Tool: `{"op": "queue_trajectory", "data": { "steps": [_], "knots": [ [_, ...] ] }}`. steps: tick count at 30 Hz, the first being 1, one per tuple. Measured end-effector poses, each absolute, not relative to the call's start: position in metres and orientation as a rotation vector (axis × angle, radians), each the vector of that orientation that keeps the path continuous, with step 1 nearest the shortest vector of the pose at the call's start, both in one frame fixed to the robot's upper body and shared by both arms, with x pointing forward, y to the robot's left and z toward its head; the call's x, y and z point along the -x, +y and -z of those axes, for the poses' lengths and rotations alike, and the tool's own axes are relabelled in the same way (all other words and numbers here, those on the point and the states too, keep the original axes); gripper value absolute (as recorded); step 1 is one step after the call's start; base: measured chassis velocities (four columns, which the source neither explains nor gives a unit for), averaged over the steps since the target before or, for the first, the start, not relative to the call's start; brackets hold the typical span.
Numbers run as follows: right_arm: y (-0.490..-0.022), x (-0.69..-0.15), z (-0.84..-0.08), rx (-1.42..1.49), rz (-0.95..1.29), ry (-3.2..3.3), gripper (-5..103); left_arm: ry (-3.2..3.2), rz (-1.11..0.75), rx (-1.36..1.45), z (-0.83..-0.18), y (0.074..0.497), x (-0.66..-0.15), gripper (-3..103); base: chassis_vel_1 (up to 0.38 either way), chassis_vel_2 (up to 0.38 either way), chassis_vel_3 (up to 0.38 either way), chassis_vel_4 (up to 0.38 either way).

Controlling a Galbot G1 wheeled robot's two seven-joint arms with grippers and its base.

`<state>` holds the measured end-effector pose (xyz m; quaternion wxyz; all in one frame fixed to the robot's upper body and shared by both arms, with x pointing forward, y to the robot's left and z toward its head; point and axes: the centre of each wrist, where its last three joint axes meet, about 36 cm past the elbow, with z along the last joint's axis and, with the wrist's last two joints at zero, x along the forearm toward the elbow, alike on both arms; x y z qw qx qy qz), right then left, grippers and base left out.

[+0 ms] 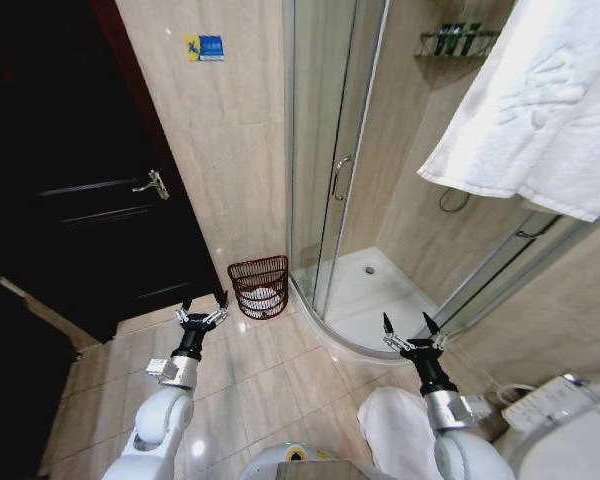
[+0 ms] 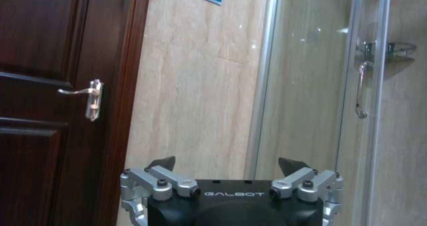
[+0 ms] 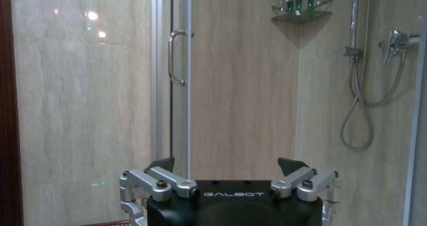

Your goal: Discard the used towel into the hamper.

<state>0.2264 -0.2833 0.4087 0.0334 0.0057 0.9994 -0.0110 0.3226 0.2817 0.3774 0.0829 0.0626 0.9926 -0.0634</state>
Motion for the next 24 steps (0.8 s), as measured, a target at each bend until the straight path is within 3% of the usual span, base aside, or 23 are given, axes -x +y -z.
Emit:
{"op": "queue_trajectory", "data": {
  "steps": [24],
  "knots": [
    [-0.2833,-0.2264,-0.4087,-0.017,0.034,3.075,100,2.964,0.189,-0.187,-0.3774,0.2817,-0.3226,100,0.0,0.0,0.0,0.0]
  ]
}}
